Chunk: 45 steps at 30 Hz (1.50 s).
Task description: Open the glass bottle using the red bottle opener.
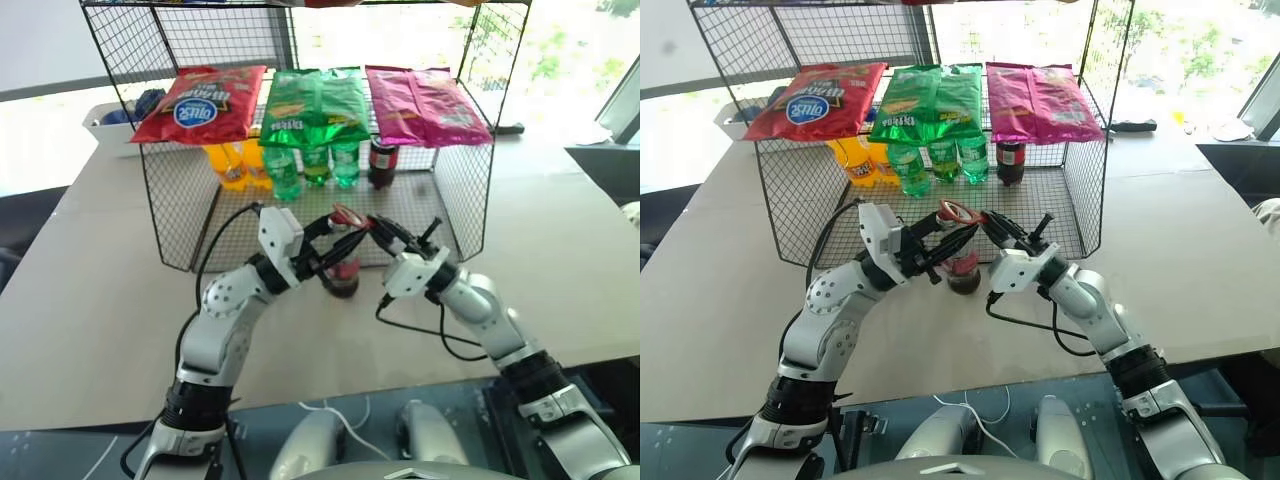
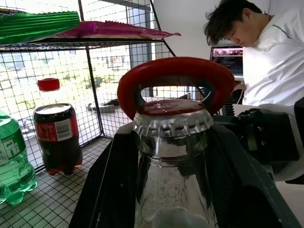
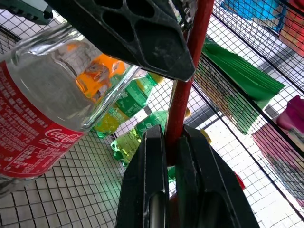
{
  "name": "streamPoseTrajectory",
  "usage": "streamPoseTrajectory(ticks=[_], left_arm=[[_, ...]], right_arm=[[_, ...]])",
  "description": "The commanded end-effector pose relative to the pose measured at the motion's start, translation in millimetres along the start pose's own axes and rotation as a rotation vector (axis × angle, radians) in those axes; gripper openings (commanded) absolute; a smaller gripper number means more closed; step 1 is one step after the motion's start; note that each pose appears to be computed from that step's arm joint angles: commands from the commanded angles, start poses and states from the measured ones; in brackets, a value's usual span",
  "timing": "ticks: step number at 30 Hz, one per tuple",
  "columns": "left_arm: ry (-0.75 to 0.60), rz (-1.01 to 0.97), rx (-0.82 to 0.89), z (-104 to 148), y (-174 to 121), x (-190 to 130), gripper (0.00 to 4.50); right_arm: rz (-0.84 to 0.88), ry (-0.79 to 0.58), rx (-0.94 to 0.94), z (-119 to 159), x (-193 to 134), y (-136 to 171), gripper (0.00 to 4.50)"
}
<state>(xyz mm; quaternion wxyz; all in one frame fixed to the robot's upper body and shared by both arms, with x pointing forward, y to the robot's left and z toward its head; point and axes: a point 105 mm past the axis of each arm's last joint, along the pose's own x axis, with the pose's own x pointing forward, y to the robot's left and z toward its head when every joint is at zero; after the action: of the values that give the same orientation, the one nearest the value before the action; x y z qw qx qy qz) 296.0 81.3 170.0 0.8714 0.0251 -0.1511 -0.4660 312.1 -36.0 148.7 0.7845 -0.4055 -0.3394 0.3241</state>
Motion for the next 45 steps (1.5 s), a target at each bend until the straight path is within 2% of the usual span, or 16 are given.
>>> streamPoseTrajectory(ticks=[1, 18, 33, 45], left_arm=[[0.103, 0.002, -0.038, -25.8, -3.3, -1.2, 1.40], [0.145, 0.025, 0.004, -37.3, 1.6, -2.0, 1.40], [0.160, 0.024, -0.002, -42.8, 1.4, -1.3, 1.40], [0.150, 0.024, -0.013, -42.1, 0.2, -2.8, 1.40]], right_arm=[[0.166, 0.012, -0.040, -2.2, -2.3, 34.1, 0.00], [0.180, -0.034, -0.298, -0.1, -2.7, 16.3, 0.00], [0.006, -0.110, -0.470, 22.0, 5.1, -47.1, 0.00], [-0.044, -0.086, -0.415, 19.9, 0.5, -54.8, 0.00]])
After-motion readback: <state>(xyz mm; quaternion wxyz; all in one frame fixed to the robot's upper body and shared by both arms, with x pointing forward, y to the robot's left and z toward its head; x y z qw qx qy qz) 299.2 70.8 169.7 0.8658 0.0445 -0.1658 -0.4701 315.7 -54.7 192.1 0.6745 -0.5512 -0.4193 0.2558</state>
